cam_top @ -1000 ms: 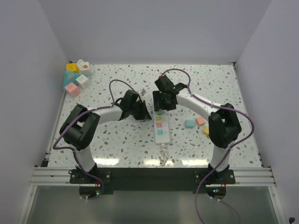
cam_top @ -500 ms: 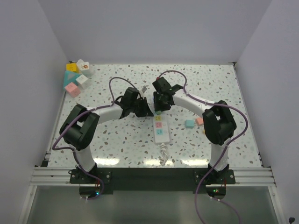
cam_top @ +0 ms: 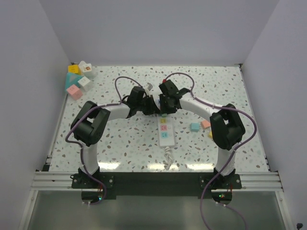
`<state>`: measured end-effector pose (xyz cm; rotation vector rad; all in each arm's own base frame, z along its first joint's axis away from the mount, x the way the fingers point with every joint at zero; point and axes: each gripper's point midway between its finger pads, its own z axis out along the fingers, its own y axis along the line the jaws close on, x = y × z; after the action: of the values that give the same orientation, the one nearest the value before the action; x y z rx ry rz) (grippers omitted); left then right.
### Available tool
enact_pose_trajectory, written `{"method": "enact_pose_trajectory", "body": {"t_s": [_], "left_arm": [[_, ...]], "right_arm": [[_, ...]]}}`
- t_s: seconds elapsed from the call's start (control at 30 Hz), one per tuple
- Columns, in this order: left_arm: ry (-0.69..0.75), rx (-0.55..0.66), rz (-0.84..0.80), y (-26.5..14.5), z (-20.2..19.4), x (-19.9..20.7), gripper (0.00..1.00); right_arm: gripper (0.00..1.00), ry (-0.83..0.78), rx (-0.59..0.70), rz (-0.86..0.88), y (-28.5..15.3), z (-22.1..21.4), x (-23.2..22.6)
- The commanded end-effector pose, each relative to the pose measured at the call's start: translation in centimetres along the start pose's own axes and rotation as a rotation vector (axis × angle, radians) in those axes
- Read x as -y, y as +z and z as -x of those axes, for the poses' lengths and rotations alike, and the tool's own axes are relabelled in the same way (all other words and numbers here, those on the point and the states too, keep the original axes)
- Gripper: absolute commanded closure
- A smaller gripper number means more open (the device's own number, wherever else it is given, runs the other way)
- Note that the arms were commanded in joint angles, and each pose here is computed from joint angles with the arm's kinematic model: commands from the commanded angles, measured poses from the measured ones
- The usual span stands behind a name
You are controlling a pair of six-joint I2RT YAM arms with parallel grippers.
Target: Pull the plug off the socket
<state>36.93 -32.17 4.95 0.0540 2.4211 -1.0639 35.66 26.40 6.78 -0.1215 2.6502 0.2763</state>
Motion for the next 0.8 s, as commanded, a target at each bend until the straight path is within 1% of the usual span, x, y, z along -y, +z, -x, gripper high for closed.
{"method": "enact_pose_trajectory", "body": {"t_s": [0.0, 0.13, 0.17, 0.23, 0.27, 0.3, 0.37, 0.4, 0.5, 0.53, 0.6, 0.63, 0.7, 0.73, 0.77], "left_arm": [[0.0, -0.008, -0.001, 1.6, -0.8, -0.5, 1.0], [-0.012, -0.06, 0.129, 1.7, -2.4, -3.4, 1.0], [-0.013, -0.068, 0.15, 1.6, -2.6, -3.9, 1.0], [-0.011, -0.089, 0.179, 1.3, -3.5, -4.5, 1.0], [-0.012, -0.092, 0.187, 1.2, -3.7, -4.7, 1.0], [-0.017, -0.101, 0.201, 1.0, -4.1, -5.1, 1.0], [-0.014, -0.1, 0.221, 0.8, -4.2, -5.6, 1.0], [-0.018, -0.108, 0.228, 0.8, -4.6, -5.8, 1.0], [-0.021, -0.116, 0.236, 0.9, -4.9, -5.9, 1.0], [-0.018, -0.116, 0.235, 1.0, -4.9, -5.8, 1.0], [-0.019, -0.112, 0.224, 1.1, -4.7, -5.6, 1.0], [-0.021, -0.111, 0.216, 1.0, -4.6, -5.3, 1.0], [-0.014, -0.095, 0.197, 0.8, -4.1, -4.5, 1.0], [-0.013, -0.087, 0.188, 0.7, -3.7, -4.2, 1.0], [-0.006, -0.082, 0.179, 0.6, -3.6, -3.7, 1.0]], "right_arm": [[1.0, 0.0, -0.007, 0.095, -0.8, -0.3, -2.1], [1.0, 0.008, 0.006, 0.108, -2.1, 0.2, -2.4], [1.0, 0.013, 0.034, 0.126, -3.6, 1.3, -2.9], [1.0, 0.015, 0.049, 0.107, -5.6, 2.0, -2.5], [1.0, 0.028, 0.099, 0.078, -7.0, 3.3, -2.1], [1.0, 0.036, 0.157, 0.09, -9.4, 4.3, -2.1], [1.0, 0.06, 0.218, 0.083, -11.5, 5.2, -1.6], [1.0, 0.07, 0.271, 0.061, -13.3, 5.7, -0.7], [1.0, 0.072, 0.306, 0.044, -14.7, 5.2, 0.5], [1.0, 0.072, 0.316, 0.046, -14.6, 5.1, 0.6], [1.0, 0.083, 0.278, -0.042, -13.7, 4.0, 2.6], [1.0, 0.098, 0.232, -0.196, -13.1, 2.7, 5.5], [1.0, 0.109, 0.189, -0.351, -12.7, 1.4, 8.7], [1.0, 0.135, 0.145, -0.469, -12.3, 0.4, 11.7], [1.0, 0.146, 0.1, -0.524, -11.6, -0.8, 13.5]]}}
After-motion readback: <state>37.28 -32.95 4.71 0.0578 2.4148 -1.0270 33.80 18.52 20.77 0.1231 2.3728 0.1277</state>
